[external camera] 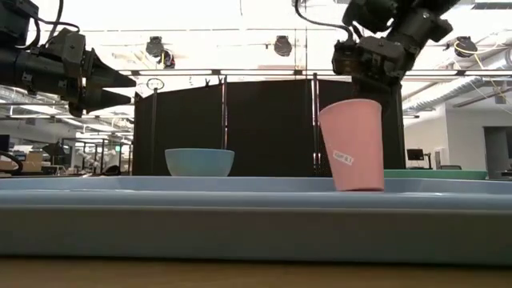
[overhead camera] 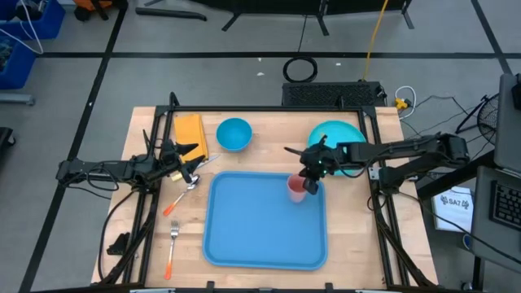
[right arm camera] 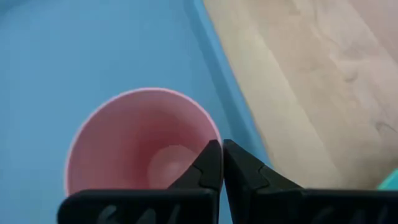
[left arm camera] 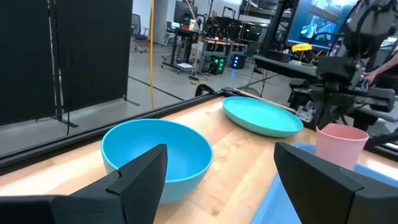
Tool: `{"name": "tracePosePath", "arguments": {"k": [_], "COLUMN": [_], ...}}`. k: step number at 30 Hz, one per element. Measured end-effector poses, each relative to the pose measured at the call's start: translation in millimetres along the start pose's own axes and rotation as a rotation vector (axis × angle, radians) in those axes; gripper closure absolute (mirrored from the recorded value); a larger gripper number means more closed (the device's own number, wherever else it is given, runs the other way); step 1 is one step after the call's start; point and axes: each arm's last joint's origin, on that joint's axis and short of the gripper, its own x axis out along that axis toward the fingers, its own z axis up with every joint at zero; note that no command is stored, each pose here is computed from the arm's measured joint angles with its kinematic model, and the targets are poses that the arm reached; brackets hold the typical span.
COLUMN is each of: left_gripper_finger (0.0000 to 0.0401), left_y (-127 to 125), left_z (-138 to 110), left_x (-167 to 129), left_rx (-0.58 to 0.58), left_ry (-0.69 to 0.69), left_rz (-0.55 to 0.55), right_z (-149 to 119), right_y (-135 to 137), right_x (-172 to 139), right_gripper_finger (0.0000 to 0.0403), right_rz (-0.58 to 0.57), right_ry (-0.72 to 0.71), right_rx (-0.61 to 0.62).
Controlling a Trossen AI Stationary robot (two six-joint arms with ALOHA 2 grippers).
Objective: Set up tray
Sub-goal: Put the pink cup on the blue tray
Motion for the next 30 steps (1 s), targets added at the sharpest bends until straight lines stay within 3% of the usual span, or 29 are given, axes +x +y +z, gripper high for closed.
{"name": "tracePosePath", "arguments": {"k": [7,12,17,30], "left_gripper_finger": [0.01,0.01,0.01,0.01], "left_y": [0.0,-0.1,0.0,0.0], "left_z": [0.0,0.0,0.0,0.0], "left_x": [0.0,0.0,0.0,0.0], "left_rx": [-0.014,-0.015,-0.015,-0.016], "left_ry": [0.001,0.0,0.0,0.0], "left_rz": [-0.001,-0.001,0.0,0.0], "right_z": [-22.4,-23.5,-19.4,-29.0], "right_y": [-7.7,-11.0,-10.0,-1.6], "right_x": [-4.8,-18.9,-30.7,-28.6], "right_gripper_finger": [0.0403,0.0403,0.0402,0.0402], "right_rz": [-0.1,-0.16,-0.153,-0.147], "right_ry": [-0.022,-0.109,-0.194,-0.128], "right_rx": [0.048,0.053,0.031,0.004]}}
